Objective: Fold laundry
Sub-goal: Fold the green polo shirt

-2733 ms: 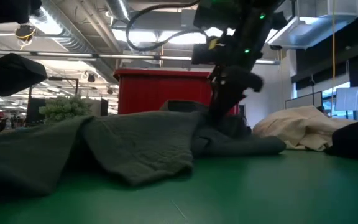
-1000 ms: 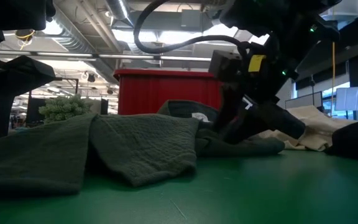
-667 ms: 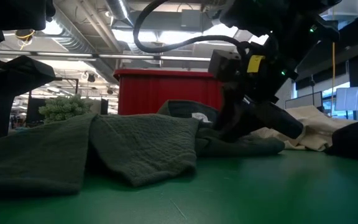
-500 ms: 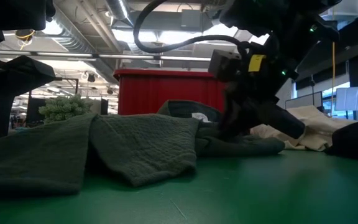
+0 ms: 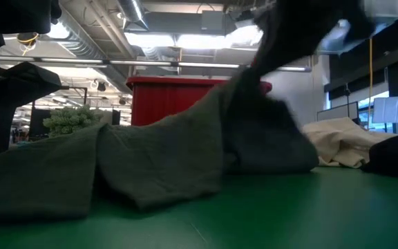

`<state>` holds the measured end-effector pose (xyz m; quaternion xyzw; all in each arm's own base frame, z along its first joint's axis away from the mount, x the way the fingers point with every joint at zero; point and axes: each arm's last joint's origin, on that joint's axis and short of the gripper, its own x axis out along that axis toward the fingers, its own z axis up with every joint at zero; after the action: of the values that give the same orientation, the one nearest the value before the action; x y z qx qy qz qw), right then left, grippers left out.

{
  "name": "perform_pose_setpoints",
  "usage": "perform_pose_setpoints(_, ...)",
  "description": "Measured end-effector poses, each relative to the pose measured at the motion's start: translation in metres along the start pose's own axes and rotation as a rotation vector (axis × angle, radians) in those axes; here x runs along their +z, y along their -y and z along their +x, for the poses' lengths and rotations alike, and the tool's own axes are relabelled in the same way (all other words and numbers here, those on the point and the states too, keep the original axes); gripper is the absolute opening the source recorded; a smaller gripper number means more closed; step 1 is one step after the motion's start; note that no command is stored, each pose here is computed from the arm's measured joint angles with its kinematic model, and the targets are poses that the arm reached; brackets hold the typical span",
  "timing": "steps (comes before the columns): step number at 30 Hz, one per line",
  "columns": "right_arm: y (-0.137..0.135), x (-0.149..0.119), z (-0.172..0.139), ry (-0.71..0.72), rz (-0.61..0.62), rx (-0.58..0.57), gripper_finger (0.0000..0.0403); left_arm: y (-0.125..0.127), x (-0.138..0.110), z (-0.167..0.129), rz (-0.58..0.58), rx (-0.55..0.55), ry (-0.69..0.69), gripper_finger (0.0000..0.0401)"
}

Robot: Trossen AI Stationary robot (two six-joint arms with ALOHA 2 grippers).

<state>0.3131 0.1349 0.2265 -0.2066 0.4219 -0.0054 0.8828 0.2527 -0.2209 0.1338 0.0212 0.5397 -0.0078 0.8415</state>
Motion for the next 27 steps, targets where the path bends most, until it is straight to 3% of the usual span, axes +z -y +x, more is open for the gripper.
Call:
perform_pose_setpoints(10, -0.039, 0.025, -0.083, 0.05, 0.079, 0.167, 0.0001, 0.009, 0.011, -0.009, -0.001, -0.078, 0.005, 0.0191)
perform_pose_setpoints(13, -0.052, 0.026, -0.098, 0.045, 0.103, 0.265, 0.0001, 0.013, 0.013, -0.014, 0.001, -0.092, 0.019, 0.0191)
perform_pose_setpoints(17, -0.068, 0.02, -0.108, -0.008, 0.122, 0.39, 0.0001, 0.019, 0.018, -0.021, 0.004, -0.114, 0.043, 0.0191)
perform_pose_setpoints(27, -0.091, -0.005, -0.096, -0.264, 0.19, 0.51, 0.0, 0.03, 0.031, -0.035, 0.0, -0.15, 0.091, 0.0191)
